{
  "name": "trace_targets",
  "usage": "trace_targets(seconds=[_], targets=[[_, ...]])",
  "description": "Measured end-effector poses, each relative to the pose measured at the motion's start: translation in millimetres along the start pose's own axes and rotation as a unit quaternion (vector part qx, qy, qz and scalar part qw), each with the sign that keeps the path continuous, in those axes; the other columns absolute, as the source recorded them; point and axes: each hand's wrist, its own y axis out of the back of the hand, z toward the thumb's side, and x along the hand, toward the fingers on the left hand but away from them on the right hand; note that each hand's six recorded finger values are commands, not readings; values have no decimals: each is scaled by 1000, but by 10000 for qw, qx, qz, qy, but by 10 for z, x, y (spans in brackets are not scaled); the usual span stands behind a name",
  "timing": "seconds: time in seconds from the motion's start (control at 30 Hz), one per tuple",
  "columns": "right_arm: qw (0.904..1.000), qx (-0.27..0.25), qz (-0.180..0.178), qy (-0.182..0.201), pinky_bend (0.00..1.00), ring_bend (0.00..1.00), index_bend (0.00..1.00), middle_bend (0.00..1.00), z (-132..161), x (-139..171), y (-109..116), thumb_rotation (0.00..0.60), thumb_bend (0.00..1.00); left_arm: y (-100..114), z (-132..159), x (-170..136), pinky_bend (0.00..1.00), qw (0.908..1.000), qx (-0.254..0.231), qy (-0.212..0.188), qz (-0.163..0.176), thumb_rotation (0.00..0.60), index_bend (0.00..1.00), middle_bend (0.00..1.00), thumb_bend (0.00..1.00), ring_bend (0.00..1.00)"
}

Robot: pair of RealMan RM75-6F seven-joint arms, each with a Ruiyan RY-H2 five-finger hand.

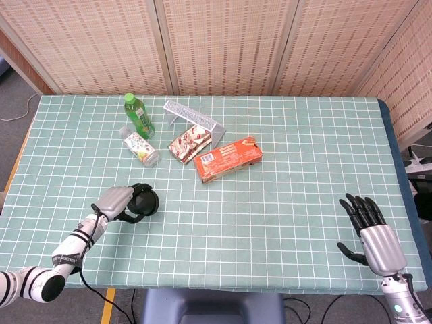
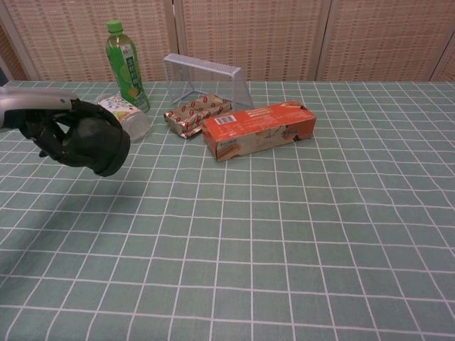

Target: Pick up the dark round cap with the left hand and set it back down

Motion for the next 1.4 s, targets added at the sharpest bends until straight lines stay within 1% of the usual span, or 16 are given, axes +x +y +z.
trace_targets(seconds=[0.07,0.13,0.2,0.3,0.4,0.47,0.53,0.67,0.8,0.9,0.97,1.07,1.17,1.27,1.3,1.4], targets=[[10000,-1,14,7,0,0,0,0,4,1,-7,600,124,65,-3,1,747,9973,-715,-88,155,600,585,640,399,568],[10000,1,21,10,0,0,0,0,6,0,-10,600,124,151,-13,3,759,9859,-1632,-195,331,600,597,657,407,580],[10000,5,18,4,0,0,0,0,3,-1,-9,600,124,249,-41,3,762,9666,-2492,-332,501,600,599,659,408,584],[10000,0,21,6,0,0,0,0,5,-3,-10,600,124,382,-107,-9,762,9378,-3361,-550,669,600,596,656,408,584],[10000,-1,34,18,0,0,0,0,12,-1,-16,600,123,449,-153,-25,763,9242,-3691,-720,672,600,595,657,408,584],[10000,-8,27,19,0,0,0,0,11,1,-9,600,123,454,-180,-25,764,9236,-3711,-728,631,600,595,659,409,584],[10000,-2,6,20,0,0,0,0,7,2,2,600,123,444,-224,-20,769,9305,-3557,-658,571,600,596,661,411,588],[10000,20,38,2,0,0,0,0,-2,-6,-14,600,124,400,-299,-2,775,9580,-2797,-455,432,600,596,662,414,593],[10000,54,30,5,0,0,0,0,-1,-7,-8,600,123,356,-368,23,791,9861,-1619,-228,294,600,601,667,422,604],[10000,46,13,3,0,0,0,0,-7,-4,7,600,124,339,-407,44,812,9975,-652,-105,268,600,603,668,432,611],[10000,46,29,10,0,0,0,0,-7,-4,3,600,123,327,-420,54,814,9996,-34,-48,279,600,603,665,432,611],[9999,53,81,43,0,0,0,0,5,-3,-17,600,124,309,-434,67,818,9942,1027,75,306,600,603,664,434,612],[9999,42,97,62,0,0,0,0,10,-1,-19,600,123,296,-432,83,826,9778,2053,254,345,600,605,670,435,617],[9999,-1,79,64,0,0,0,0,7,6,2,600,124,279,-420,104,825,9520,2998,487,381,600,606,670,436,617],[10000,-17,67,63,0,0,0,0,4,9,11,600,124,269,-418,111,825,9401,3335,598,384,600,606,669,436,618],[10000,-24,-2,38,0,0,0,0,-13,13,46,600,124,240,-420,121,823,9115,3993,925,340,600,604,664,437,617]])
